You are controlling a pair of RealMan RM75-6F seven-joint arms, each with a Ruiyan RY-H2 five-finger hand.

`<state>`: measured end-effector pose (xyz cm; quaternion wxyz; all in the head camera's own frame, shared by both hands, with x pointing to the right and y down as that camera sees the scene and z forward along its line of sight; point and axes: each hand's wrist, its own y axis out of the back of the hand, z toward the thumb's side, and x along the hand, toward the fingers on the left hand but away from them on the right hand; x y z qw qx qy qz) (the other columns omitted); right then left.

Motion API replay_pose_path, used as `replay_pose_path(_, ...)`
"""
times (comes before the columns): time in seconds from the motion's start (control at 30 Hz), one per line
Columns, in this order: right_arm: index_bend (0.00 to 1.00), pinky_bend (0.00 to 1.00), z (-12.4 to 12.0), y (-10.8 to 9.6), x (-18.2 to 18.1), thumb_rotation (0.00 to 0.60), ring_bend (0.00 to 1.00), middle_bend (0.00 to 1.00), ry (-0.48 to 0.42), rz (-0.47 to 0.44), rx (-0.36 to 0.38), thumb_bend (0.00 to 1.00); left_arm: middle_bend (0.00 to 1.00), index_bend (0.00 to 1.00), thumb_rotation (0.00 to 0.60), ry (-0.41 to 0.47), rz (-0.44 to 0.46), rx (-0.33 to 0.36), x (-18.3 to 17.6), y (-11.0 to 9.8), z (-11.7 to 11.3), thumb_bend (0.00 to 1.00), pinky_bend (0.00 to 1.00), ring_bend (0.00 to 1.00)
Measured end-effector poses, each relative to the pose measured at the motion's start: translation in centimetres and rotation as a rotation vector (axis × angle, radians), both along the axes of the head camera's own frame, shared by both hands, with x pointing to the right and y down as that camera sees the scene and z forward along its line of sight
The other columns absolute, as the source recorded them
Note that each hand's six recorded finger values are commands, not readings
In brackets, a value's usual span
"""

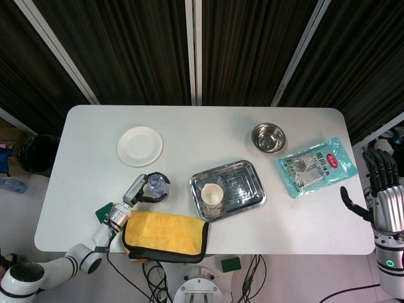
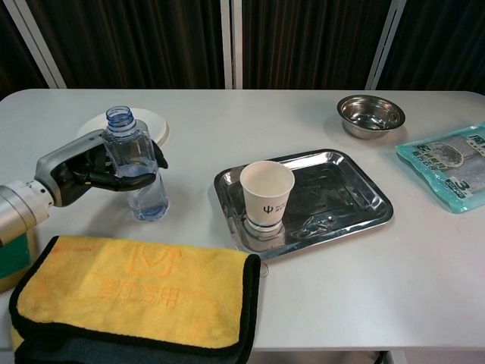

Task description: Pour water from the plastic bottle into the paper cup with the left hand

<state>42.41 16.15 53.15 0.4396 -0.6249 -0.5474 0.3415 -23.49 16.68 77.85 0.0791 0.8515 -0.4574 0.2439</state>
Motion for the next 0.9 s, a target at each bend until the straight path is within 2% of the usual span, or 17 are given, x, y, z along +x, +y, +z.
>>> replay_pose_path(0.5, 0.00, 0.00, 0.1, 0.0, 0.0, 0.600, 0.00, 0.00, 0.003, -0.001, -0.005, 0.34, 0.49, 0.61, 0.600, 0.028, 0.011, -0.027, 0.1, -0.2, -0.3, 0.38, 0.32, 0.31)
replay_pose_path(0.9, 0.00, 0.00, 0.1, 0.0, -0.2, 0.600, 0.00, 0.00, -0.003, -0.005, -0.002, 0.34, 0.57, 0.67, 0.600, 0.032, 0.016, 0.030, -0.3, -1.7, -2.5, 0.42, 0.38, 0.37)
